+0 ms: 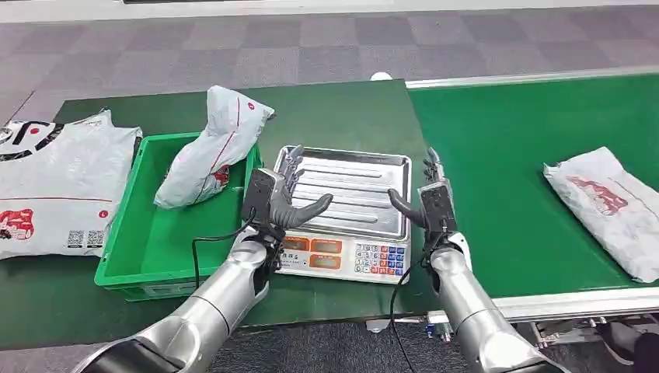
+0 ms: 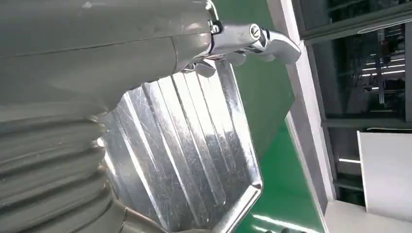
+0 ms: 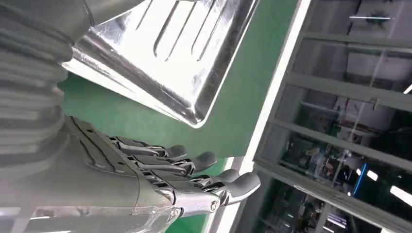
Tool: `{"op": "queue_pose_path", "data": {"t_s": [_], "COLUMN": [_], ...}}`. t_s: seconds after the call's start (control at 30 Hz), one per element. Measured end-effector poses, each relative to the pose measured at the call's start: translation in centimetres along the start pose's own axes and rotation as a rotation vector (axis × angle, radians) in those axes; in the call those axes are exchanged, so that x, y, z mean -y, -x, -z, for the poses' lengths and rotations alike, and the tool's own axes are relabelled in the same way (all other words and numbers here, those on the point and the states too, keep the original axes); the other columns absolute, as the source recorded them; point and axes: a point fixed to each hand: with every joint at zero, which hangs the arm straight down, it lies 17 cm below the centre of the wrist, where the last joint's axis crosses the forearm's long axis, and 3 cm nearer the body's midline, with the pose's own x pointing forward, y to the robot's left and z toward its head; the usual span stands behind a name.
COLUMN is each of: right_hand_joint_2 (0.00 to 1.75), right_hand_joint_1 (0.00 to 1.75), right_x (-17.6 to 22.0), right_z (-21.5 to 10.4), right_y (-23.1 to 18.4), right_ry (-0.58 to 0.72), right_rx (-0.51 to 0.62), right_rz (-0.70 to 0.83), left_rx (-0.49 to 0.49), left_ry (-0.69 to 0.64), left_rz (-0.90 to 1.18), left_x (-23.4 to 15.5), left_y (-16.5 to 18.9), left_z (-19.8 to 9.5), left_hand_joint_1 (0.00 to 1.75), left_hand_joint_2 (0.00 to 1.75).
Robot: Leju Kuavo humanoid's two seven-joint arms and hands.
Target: Moved the parcel from conveyor to table for the left to box.
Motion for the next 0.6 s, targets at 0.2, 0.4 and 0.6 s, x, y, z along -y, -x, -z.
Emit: {"op": "queue_pose_path", "data": {"t_s": [0.2, 0.4, 0.6], "right_hand_joint_2": [1.75, 1.75, 1.75], "right_hand_joint_1": [0.0, 0.0, 0.0], "right_x": [-0.03, 0.25, 0.22], "right_z": [-0.02, -0.33, -0.49], "right_y": [0.0, 0.07, -0.33], "right_ry": [0.0, 0.018, 0.019], "right_rx": [0.0, 0.004, 0.015], "right_rz": [0.0, -0.01, -0.004], "left_rx": [-0.002, -0.002, -0.013], "left_ry": [0.0, 0.002, 0.006], "left_rz": [-0.001, 0.008, 0.008], "left_x": [0.02, 0.06, 0.19], "left_y": [0.1, 0.16, 0.31], "left_z": [-0.08, -0.12, -0.11], "left_hand_joint_1": [0.0, 0.0, 0.0], "left_hand_joint_2": [1.75, 1.75, 1.75]}}
